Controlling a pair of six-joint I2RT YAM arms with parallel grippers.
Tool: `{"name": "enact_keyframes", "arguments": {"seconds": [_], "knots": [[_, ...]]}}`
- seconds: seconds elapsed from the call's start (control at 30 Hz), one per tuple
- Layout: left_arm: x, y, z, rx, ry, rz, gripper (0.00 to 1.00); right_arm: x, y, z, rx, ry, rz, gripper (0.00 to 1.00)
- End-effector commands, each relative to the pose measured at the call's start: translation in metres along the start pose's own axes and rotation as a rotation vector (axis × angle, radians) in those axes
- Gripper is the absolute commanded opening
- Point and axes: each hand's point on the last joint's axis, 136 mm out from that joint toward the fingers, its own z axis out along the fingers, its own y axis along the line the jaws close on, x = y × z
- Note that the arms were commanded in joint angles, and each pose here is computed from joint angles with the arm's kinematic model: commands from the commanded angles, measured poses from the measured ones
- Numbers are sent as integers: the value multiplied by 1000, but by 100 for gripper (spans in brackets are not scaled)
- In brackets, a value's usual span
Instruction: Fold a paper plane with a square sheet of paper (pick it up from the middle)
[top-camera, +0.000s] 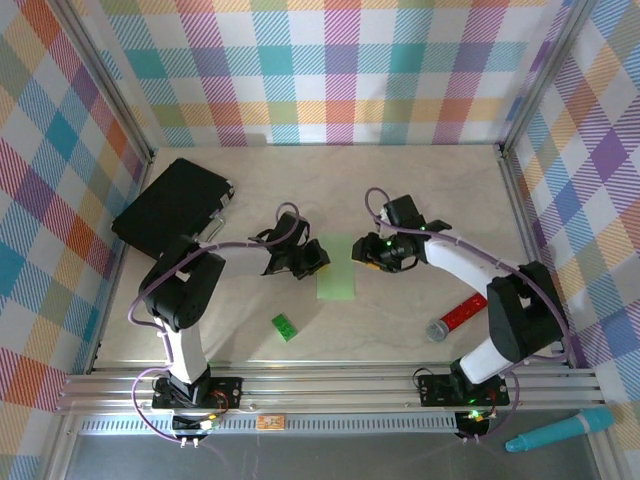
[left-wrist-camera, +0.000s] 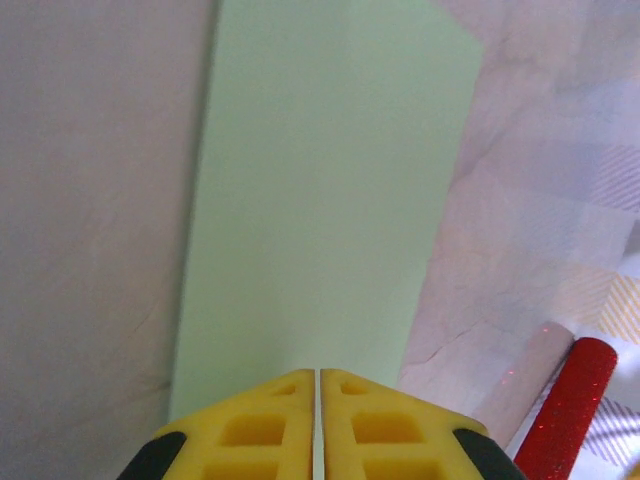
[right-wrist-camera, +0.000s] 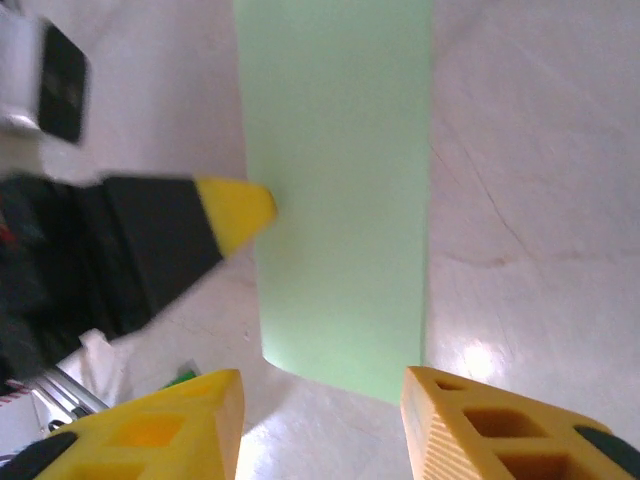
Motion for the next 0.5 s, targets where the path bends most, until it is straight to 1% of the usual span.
{"name": "enact_keyframes", "arguments": {"seconds": [0.0,0.2,0.33,0.47], "knots": [[-12,-8,-1,15,19,33,10,16,-3,5,-51,40,82,50],[-27,7,4,-58,-8,-7,10,33,-9,14,-114,58,169,51],[-27,13,13,-70,21,-18,9,40,-17,18,-96,70,211,51],[-28,23,17,-100,9,-70,8,44,-21,21,-95,78,226,49]]}}
